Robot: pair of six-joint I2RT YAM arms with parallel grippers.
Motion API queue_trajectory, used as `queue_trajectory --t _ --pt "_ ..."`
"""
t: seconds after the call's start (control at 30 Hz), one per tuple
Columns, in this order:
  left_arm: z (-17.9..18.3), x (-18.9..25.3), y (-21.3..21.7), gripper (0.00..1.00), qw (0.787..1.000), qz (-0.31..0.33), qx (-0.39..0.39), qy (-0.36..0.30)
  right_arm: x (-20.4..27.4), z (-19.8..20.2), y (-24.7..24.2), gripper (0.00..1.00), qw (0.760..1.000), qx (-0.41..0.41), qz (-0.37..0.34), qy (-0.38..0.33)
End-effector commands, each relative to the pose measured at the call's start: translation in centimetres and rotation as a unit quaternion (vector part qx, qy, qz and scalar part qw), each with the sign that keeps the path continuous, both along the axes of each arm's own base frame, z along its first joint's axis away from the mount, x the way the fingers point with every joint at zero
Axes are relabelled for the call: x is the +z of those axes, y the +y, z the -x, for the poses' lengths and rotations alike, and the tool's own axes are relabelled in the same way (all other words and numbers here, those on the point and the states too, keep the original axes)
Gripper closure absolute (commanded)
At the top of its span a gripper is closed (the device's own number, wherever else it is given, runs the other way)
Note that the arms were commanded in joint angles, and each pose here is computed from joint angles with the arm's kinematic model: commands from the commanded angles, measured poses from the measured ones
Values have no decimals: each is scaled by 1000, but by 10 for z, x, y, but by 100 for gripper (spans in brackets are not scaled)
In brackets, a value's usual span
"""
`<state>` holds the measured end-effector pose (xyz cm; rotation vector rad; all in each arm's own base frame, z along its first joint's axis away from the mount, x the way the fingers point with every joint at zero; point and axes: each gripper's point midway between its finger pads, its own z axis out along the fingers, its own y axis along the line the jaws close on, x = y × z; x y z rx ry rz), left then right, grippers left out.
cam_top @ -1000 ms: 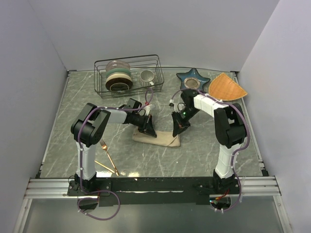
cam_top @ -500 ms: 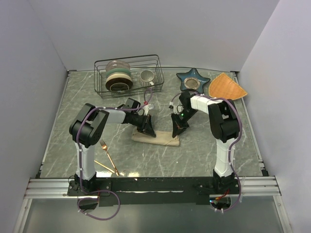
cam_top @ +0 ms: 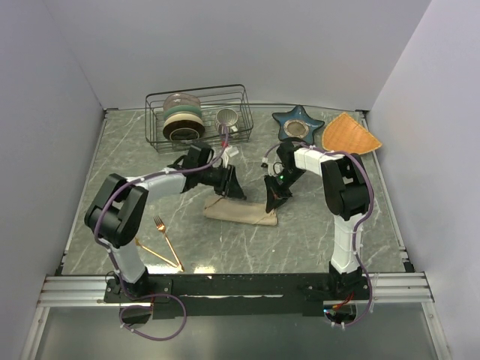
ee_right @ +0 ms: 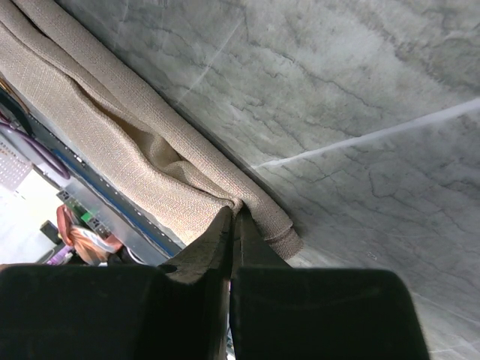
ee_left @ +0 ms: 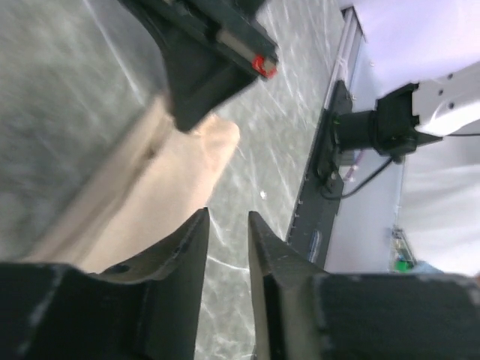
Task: Fold the napkin into a case and place the utensils inside
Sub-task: Smooth out the smaller rectangle-folded napkin at the center of the board.
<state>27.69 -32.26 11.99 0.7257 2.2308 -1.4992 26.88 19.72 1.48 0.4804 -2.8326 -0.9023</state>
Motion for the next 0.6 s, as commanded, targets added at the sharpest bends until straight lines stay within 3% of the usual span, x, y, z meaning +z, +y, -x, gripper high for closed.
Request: queue_trajectory --t 0.0,0.27,0.37,0.43,0.47,0.53,0.57 --pt "30 -30 -8 70 997 -1 -10 82 -28 -7 -15 100 998 11 50 -26" --pt "21 -103 0 82 981 -66 35 180 -25 -10 -16 100 998 12 51 -30" --pt "16 -112 2 84 977 -71 44 196 -13 -10 -13 98 999 15 39 -35" --pt "16 -116 4 85 975 -75 47 203 8 -17 -5 91 999 14 11 -50" --pt "16 -117 5 85 974 -78 51 205 17 -17 -6 81 999 9 5 -48" --pt "15 -118 5 87 974 -80 53 204 46 -26 -1 71 997 10 -18 -78" --pt "14 -116 6 87 975 -79 54 202 57 -26 1 58 996 7 -30 -80"
